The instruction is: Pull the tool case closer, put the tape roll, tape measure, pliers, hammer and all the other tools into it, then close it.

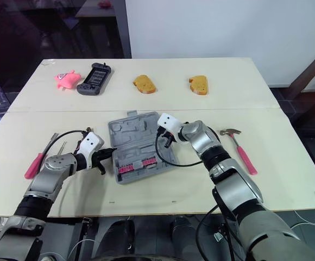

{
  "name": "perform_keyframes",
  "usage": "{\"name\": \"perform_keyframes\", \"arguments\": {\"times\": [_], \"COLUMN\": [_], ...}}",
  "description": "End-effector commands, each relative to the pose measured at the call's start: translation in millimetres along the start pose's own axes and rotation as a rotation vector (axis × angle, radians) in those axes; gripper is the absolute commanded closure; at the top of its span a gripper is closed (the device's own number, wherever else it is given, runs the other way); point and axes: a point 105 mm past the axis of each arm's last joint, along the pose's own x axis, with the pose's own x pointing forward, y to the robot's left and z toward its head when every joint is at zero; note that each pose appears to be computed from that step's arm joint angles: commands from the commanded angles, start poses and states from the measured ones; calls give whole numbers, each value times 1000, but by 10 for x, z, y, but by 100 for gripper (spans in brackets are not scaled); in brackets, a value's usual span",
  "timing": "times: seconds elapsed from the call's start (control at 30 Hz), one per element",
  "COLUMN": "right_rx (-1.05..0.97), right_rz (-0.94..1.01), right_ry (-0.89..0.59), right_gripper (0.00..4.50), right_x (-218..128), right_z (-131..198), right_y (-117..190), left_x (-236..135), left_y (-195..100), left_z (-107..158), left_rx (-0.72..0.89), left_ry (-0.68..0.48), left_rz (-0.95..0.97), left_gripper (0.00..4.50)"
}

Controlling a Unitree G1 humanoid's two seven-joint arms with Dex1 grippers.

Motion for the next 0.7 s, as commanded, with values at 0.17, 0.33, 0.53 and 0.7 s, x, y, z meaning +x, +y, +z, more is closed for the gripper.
{"name": "perform_keyframes", "arguments": {"times": [0.17,0.33,0.53,0.7], "right_rx": [52,158,254,296], "right_rz": [243,212,185,160], "right_ry": [-24,-4,39,57], "right_gripper": [448,448,448,448], "right_x": [-354,-566,-671,-728], "right_z": [-73,-219,-357,-384], "right_y": [793,1098,1318,1329], "left_x": [-137,-378,-480,-486], "left_y": [-320,-587,-752,-778], "left_z": [-87,-229,-342,-401], "left_rx": [60,29,-22,-36], "left_ry": [23,63,92,104], "left_rz": [-189,-287,-293,-285], "left_gripper": [450,450,450,450]}}
